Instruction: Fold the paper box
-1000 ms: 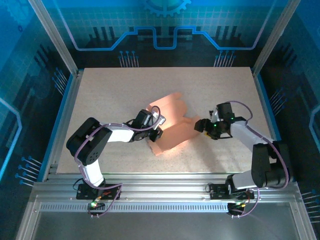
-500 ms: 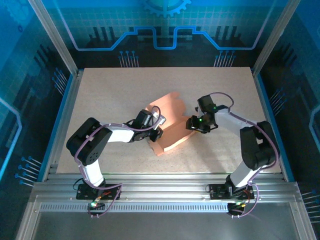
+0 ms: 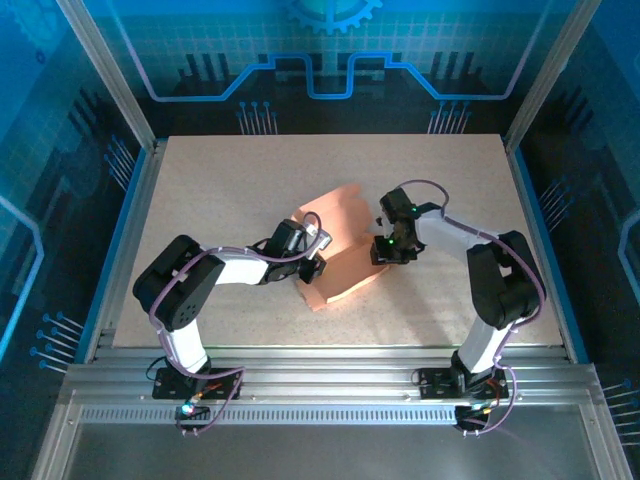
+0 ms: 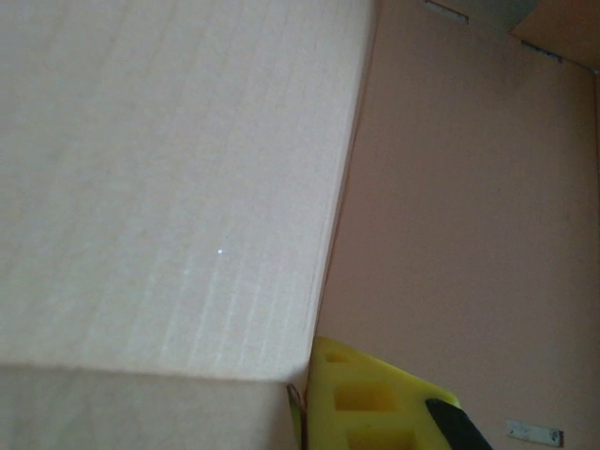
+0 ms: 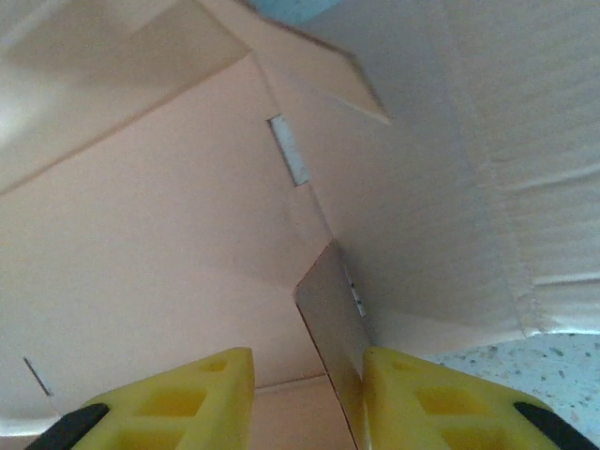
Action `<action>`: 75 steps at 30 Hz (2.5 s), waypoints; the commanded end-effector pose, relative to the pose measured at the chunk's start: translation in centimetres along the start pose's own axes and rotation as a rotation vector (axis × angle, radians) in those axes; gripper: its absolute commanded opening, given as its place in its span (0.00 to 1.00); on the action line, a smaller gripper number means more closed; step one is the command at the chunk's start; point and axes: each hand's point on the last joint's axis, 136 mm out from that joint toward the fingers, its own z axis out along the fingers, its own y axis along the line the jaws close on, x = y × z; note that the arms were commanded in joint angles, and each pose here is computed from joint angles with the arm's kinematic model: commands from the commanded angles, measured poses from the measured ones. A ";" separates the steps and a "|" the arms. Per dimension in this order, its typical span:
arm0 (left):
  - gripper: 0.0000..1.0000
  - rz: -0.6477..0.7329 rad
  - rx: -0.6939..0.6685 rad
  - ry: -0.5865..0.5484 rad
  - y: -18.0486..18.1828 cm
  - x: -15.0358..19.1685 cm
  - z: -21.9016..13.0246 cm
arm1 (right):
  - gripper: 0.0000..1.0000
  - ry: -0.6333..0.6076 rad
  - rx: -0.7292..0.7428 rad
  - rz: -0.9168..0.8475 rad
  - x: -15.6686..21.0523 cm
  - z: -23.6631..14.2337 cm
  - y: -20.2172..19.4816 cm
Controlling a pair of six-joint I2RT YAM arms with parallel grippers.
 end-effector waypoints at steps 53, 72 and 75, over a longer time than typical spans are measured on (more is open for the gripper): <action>0.04 -0.033 0.015 0.149 -0.1 3.4 1.2 | 0.54 -0.071 -0.036 0.085 -2.9 -2.9 -8.6; 0.04 -0.046 0.021 0.161 -0.3 3.3 1.2 | 0.06 -0.059 -0.180 -0.075 -3.2 -2.8 -4.9; 0.04 -0.046 0.023 0.159 -0.3 3.1 1.2 | 0.04 -0.080 -0.178 -0.096 -2.9 -3.6 -3.9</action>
